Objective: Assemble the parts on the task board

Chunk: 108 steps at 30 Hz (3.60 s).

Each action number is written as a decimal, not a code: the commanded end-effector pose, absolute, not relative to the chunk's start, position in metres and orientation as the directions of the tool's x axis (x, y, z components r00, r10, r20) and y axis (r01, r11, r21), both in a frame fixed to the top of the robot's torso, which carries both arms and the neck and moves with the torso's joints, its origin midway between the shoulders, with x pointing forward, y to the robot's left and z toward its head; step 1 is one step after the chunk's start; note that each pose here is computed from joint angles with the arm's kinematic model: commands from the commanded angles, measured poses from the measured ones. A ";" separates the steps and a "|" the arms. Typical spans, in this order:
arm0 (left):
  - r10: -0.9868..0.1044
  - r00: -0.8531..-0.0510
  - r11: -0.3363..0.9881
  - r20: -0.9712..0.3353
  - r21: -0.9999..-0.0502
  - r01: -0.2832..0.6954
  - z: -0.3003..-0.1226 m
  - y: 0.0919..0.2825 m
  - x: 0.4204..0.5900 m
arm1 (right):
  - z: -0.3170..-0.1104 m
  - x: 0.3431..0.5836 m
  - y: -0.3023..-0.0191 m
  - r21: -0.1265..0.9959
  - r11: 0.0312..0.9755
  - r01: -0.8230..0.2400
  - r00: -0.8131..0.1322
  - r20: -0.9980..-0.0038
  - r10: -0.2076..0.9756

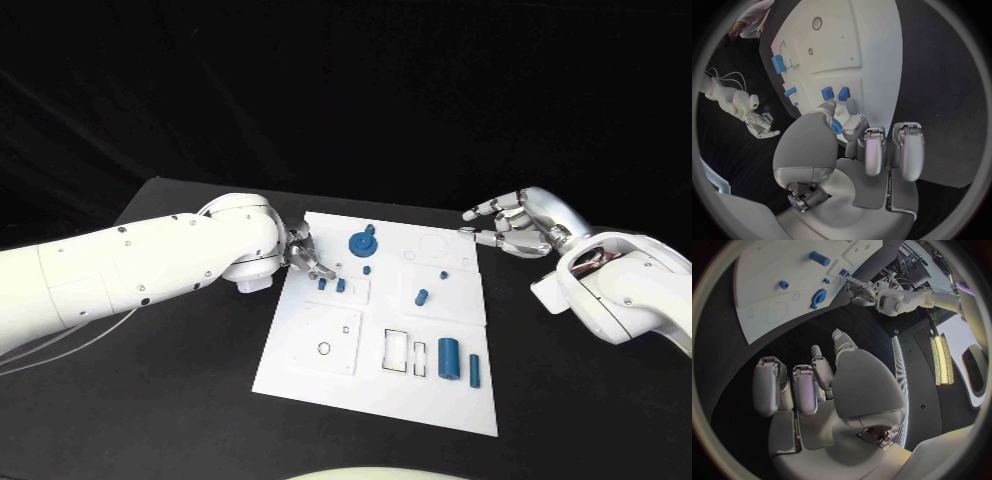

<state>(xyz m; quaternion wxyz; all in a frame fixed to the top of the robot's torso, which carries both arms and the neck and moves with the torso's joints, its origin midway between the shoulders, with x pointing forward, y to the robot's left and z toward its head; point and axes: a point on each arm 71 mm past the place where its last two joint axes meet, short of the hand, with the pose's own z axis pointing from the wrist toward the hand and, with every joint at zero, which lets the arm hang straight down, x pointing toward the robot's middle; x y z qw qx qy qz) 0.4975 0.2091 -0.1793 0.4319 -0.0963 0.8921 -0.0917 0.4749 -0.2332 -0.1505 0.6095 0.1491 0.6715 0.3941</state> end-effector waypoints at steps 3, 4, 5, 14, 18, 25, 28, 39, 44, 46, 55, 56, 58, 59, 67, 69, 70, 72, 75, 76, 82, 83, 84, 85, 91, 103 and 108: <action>-0.378 -0.561 0.923 -0.737 -0.349 -0.164 -0.174 0.212 0.498 | -0.151 0.475 -0.232 0.706 0.646 -0.289 -0.219 -0.706 0.674; -0.399 -0.550 0.913 -0.734 -0.373 -0.165 -0.173 0.212 0.498 | -0.151 0.475 -0.232 0.706 0.646 -0.289 -0.218 -0.706 0.674; -0.420 -0.540 0.902 -0.730 -0.400 -0.161 -0.172 0.212 0.498 | -0.151 0.475 -0.232 0.706 0.646 -0.290 -0.218 -0.706 0.674; -0.537 -0.409 0.771 -0.738 -0.626 0.115 -0.154 0.188 0.499 | -0.150 0.475 -0.232 0.706 0.645 -0.292 -0.213 -0.706 0.676; -0.514 -0.358 0.741 -0.780 -0.614 0.274 -0.152 0.176 0.494 | -0.150 0.475 -0.232 0.706 0.644 -0.294 -0.213 -0.706 0.676; -0.400 -0.279 0.748 -0.873 -0.487 0.451 -0.159 0.160 0.486 | -0.150 0.475 -0.231 0.706 0.644 -0.296 -0.214 -0.705 0.676; -0.336 -0.258 0.758 -0.906 -0.422 0.497 -0.164 0.153 0.484 | -0.150 0.475 -0.231 0.706 0.643 -0.296 -0.215 -0.705 0.676; -0.138 -0.245 0.804 -0.960 -0.253 0.539 -0.184 0.137 0.486 | -0.151 0.475 -0.230 0.707 0.642 -0.298 -0.217 -0.705 0.675; -0.101 -0.243 0.818 -0.965 -0.220 0.532 -0.187 0.136 0.490 | -0.151 0.475 -0.230 0.707 0.642 -0.298 -0.217 -0.705 0.675; -0.091 -0.242 0.820 -0.966 -0.211 0.532 -0.188 0.135 0.491 | -0.151 0.475 -0.230 0.707 0.642 -0.298 -0.217 -0.705 0.675; -0.054 -0.245 0.832 -0.968 -0.179 0.525 -0.191 0.132 0.494 | -0.151 0.475 -0.229 0.707 0.641 -0.298 -0.218 -0.704 0.675; -0.051 -0.246 0.833 -0.968 -0.177 0.524 -0.191 0.132 0.494 | -0.151 0.475 -0.229 0.707 0.641 -0.298 -0.219 -0.704 0.675; -0.047 -0.248 0.834 -0.968 -0.174 0.523 -0.192 0.132 0.495 | -0.151 0.475 -0.229 0.707 0.641 -0.298 -0.219 -0.704 0.675; -0.045 -0.249 0.835 -0.968 -0.173 0.523 -0.192 0.131 0.495 | -0.151 0.475 -0.229 0.707 0.641 -0.298 -0.219 -0.704 0.675; -0.044 -0.248 0.835 -0.968 -0.172 0.523 -0.193 0.128 0.497 | -0.151 0.475 -0.229 0.708 0.640 -0.299 -0.220 -0.704 0.675; -0.045 -0.251 0.835 -0.967 -0.174 0.521 -0.193 0.128 0.497 | -0.151 0.475 -0.229 0.708 0.641 -0.298 -0.220 -0.704 0.675; -0.047 -0.253 0.836 -0.966 -0.176 0.520 -0.193 0.128 0.498 | -0.151 0.475 -0.229 0.708 0.641 -0.298 -0.220 -0.704 0.675; -0.049 -0.255 0.837 -0.966 -0.179 0.517 -0.193 0.127 0.498 | -0.151 0.475 -0.228 0.708 0.640 -0.298 -0.221 -0.704 0.675; -0.048 -0.259 0.839 -0.965 -0.180 0.513 -0.194 0.127 0.499 | -0.151 0.475 -0.228 0.708 0.640 -0.298 -0.221 -0.704 0.675; -0.047 -0.261 0.840 -0.964 -0.180 0.512 -0.194 0.127 0.500 | -0.151 0.475 -0.228 0.708 0.640 -0.298 -0.221 -0.704 0.675; -0.039 -0.271 0.846 -0.962 -0.176 0.504 -0.196 0.127 0.502 | -0.151 0.475 -0.228 0.708 0.640 -0.298 -0.222 -0.704 0.675; -0.038 -0.272 0.846 -0.961 -0.176 0.503 -0.197 0.127 0.502 | -0.151 0.475 -0.228 0.708 0.640 -0.298 -0.222 -0.704 0.675; -0.036 -0.274 0.847 -0.961 -0.175 0.502 -0.197 0.127 0.502 | -0.151 0.475 -0.228 0.708 0.640 -0.298 -0.223 -0.704 0.675; -0.035 -0.276 0.847 -0.960 -0.175 0.501 -0.198 0.127 0.502 | -0.151 0.474 -0.228 0.708 0.640 -0.298 -0.223 -0.704 0.675; -0.023 -0.290 0.850 -0.957 -0.171 0.498 -0.201 0.127 0.503 | -0.151 0.474 -0.228 0.708 0.640 -0.298 -0.224 -0.704 0.674; -0.018 -0.312 0.845 -0.950 -0.181 0.502 -0.205 0.124 0.501 | -0.151 0.474 -0.228 0.708 0.640 -0.298 -0.225 -0.704 0.674; -0.016 -0.318 0.846 -0.948 -0.182 0.502 -0.206 0.123 0.501 | -0.151 0.474 -0.228 0.708 0.640 -0.298 -0.225 -0.704 0.674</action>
